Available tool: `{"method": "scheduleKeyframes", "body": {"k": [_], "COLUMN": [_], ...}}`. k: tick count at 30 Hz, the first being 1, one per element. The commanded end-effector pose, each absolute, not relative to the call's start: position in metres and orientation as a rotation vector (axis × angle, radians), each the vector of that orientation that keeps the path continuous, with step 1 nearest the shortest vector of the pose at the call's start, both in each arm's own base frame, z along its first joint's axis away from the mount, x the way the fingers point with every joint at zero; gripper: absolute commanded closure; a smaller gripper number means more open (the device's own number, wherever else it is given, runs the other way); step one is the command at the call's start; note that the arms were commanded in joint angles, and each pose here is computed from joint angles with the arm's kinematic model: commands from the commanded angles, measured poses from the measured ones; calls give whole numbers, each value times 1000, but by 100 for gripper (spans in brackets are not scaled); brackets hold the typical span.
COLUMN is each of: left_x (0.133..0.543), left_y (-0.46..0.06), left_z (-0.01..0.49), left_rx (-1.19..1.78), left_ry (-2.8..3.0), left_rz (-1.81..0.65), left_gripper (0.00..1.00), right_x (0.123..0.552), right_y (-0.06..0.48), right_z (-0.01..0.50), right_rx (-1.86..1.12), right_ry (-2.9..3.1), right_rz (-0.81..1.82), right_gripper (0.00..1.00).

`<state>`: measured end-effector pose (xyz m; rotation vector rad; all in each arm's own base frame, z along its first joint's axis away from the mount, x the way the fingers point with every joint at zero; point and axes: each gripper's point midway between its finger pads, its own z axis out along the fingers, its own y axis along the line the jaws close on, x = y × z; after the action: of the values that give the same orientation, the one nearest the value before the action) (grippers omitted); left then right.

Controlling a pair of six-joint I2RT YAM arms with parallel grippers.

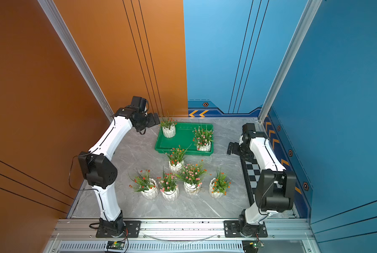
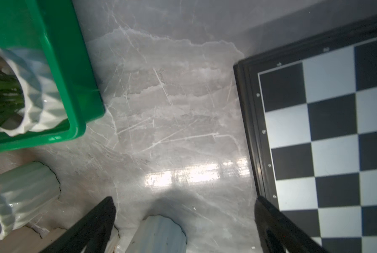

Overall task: Put the potted gypsophila into the storage box
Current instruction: Place the baby's breath potted plant at the storage box, then pick up the baby's breath potted plant from the center of the board.

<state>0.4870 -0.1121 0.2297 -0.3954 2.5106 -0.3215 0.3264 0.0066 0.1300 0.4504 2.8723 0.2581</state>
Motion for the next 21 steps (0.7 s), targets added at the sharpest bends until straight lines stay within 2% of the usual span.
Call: {"method": "scheduleKeyframes", "body": {"k": [1,7,12,21], "left_x": [464,431,414,389], "left_y": [-101,-95,-97,-91], "left_z": [240,242,246,256], "left_rx": [-382,-423,-430,-429], "left_ry": [2506,2517,2516,2492], "left_rz": [-298,-325,-359,-368], "left_gripper": [2,2,2,2], "right_x": [278,230,198,166], "right_y": [-1,-4,2,21], "right_z": [128,128,119,104], "right_rx": [560,632,642,557], "right_ry": [2961,2983,3019,3065], "right_rz": [191,159,185,233], "right_gripper": [1,2,8,28]}}
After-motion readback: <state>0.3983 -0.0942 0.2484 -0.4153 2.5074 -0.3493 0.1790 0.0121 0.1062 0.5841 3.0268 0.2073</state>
